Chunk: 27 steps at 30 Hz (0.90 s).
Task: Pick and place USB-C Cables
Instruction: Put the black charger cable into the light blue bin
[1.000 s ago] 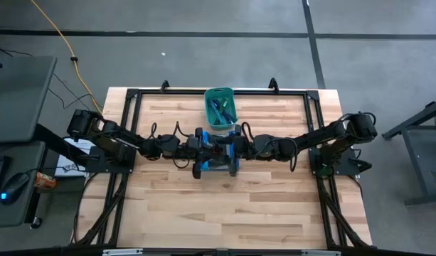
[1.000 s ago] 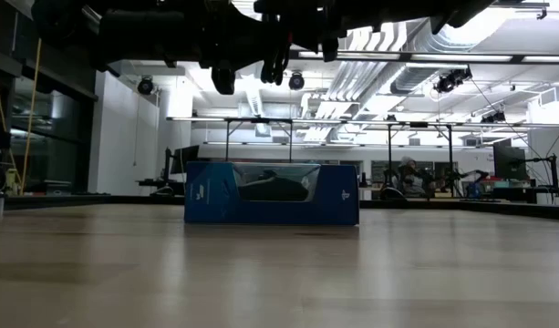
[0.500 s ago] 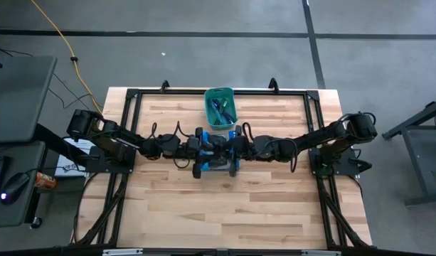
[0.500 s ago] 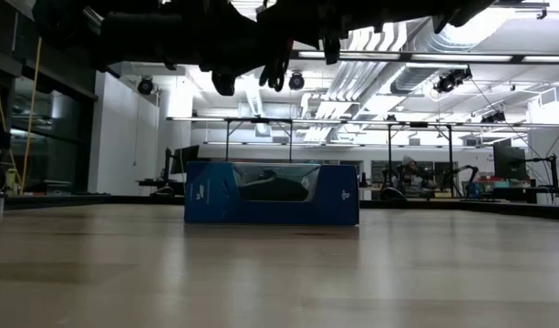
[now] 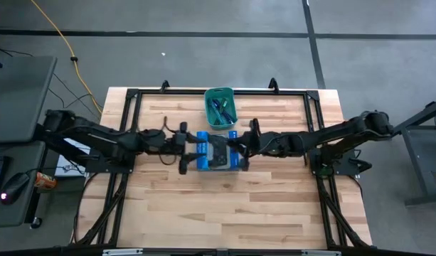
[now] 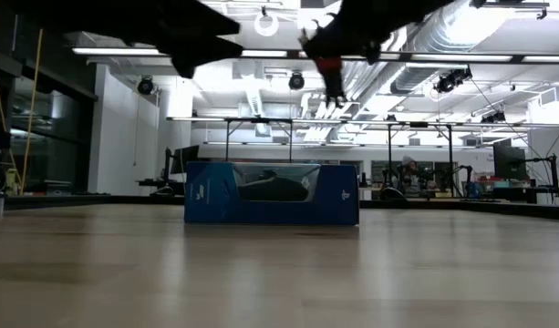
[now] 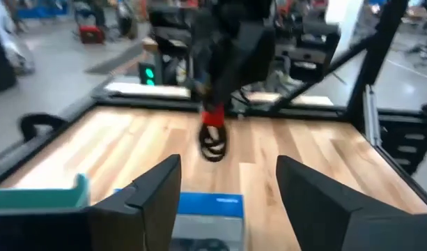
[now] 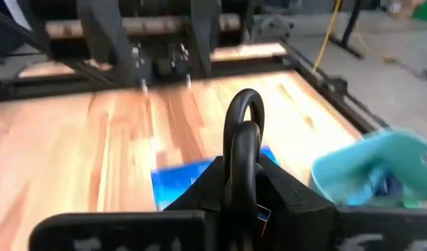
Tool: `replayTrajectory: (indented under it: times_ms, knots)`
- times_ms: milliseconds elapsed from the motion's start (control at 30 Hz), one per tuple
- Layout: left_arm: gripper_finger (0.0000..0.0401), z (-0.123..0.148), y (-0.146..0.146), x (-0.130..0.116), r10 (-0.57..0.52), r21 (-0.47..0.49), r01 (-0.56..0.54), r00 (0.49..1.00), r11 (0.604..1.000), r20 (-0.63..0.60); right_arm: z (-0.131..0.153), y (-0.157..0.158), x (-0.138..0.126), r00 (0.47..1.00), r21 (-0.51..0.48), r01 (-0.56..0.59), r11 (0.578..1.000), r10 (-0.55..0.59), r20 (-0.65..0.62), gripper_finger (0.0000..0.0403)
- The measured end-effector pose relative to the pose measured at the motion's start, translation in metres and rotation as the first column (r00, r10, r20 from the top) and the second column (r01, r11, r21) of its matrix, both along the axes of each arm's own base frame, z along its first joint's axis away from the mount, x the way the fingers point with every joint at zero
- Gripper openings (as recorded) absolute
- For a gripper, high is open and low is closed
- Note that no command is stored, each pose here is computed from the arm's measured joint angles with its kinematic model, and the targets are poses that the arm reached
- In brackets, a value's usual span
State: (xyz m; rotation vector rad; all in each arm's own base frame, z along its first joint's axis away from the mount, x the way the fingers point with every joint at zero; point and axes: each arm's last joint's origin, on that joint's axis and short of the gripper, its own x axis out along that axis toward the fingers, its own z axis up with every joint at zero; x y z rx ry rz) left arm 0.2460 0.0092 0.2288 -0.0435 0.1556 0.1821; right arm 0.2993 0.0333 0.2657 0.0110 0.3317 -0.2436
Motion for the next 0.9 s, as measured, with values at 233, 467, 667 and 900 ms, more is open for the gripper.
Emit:
replayTrajectory:
  times_ms: [233, 467, 667, 900]
  knots:
    - [0.0217, -0.014, 0.000, -0.046, 0.028, 0.009, -0.031, 0.978, 0.999, 0.205, -0.031, -0.006, -0.044, 0.997, 0.056, 0.075, 0.996, -0.076, 0.032, 0.0031]
    - [0.0218, -0.015, -0.001, -0.058, -0.023, 0.049, 0.012, 0.975, 0.999, 0.222, -0.044, -0.009, -0.076, 0.957, 0.090, -0.046, 0.995, 0.018, 0.288, 0.0031]
    - [0.0218, -0.015, -0.001, -0.057, -0.023, 0.048, 0.012, 0.975, 0.999, 0.221, -0.046, -0.009, -0.078, 0.954, 0.095, -0.048, 0.994, 0.017, 0.299, 0.0031]
    - [0.0218, -0.015, -0.001, -0.057, -0.022, 0.045, 0.012, 0.975, 0.999, 0.221, -0.047, -0.012, -0.078, 0.956, 0.064, 0.008, 0.998, -0.026, 0.292, 0.0031]
